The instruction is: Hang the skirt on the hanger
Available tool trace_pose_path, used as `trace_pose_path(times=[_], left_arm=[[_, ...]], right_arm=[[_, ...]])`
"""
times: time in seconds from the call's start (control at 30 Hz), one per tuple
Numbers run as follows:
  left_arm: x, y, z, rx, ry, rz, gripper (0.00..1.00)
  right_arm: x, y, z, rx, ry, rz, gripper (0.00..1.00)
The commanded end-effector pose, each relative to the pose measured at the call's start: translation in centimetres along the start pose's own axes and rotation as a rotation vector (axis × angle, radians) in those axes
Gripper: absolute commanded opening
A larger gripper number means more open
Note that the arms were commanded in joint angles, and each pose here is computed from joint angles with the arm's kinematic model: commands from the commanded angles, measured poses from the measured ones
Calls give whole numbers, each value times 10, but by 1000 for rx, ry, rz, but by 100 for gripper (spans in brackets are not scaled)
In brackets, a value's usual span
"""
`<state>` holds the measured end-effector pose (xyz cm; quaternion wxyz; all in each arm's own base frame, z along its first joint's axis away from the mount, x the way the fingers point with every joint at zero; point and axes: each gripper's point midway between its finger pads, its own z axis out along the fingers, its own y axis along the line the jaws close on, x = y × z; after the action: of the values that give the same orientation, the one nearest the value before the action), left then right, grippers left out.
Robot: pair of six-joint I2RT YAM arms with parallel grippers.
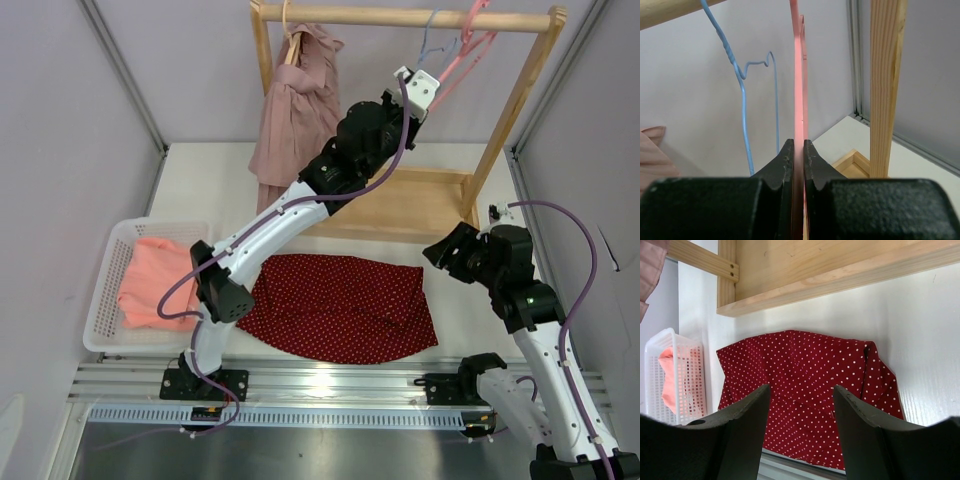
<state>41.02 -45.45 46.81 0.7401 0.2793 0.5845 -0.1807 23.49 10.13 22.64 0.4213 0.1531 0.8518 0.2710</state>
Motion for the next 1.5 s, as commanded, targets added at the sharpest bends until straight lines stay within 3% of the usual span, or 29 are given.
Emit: trace_pose_path(times=[0.0, 0.33, 0.4, 0.47, 0.57, 0.63, 0.67, 0.73, 0.83, 1.0, 1.03, 1.17, 1.3, 1.33, 1.43, 1.47], left_arm=[[-73, 15, -26, 4, -157, -32, 0], [-59, 10, -41, 46, -114, -22, 0], [-71, 15, -51, 41, -135, -31, 0], [-56, 12, -57, 51, -102, -28, 0], [-49, 9, -75, 84, -98, -30, 0], [-68, 15, -93, 93, -140, -41, 0], [-49, 10, -97, 109, -102, -37, 0], [-66, 16, -116, 111, -141, -47, 0], [-39, 9, -133, 149, -95, -50, 0], [-44, 12, -184, 196, -96, -106, 0], [-18, 4, -191, 221, -38, -112, 0], [-6, -10, -244, 332, -5, -214, 0], [38, -33, -294, 433, 103, -353, 0], [74, -44, -306, 456, 181, -379, 0], [78, -55, -337, 520, 182, -506, 0], [117, -70, -350, 545, 269, -570, 0]], right_arm=[[-1, 1, 0, -13, -1, -21, 59], [-2, -2, -2, -5, -3, -21, 59], [-3, -1, -2, -7, -5, -20, 59], [-4, -1, -3, -9, -7, -22, 59], [-5, -1, -2, -7, -6, -17, 59], [-5, 0, -2, -11, -6, -19, 59], [-6, 0, -2, -11, -8, -19, 59], [-6, -1, -2, -4, -7, -20, 59], [-7, -3, -3, 6, -7, -20, 58], [-13, -1, -10, 16, -17, -19, 58], [-13, -1, -13, 19, -18, -17, 58], [-20, 4, -28, 31, -33, -25, 58], [-21, 11, -46, 32, -23, -14, 58], [-19, 10, -48, 36, -17, -14, 57], [-10, 4, -52, 64, 14, -3, 57], [-5, 3, -53, 66, 35, 7, 56]])
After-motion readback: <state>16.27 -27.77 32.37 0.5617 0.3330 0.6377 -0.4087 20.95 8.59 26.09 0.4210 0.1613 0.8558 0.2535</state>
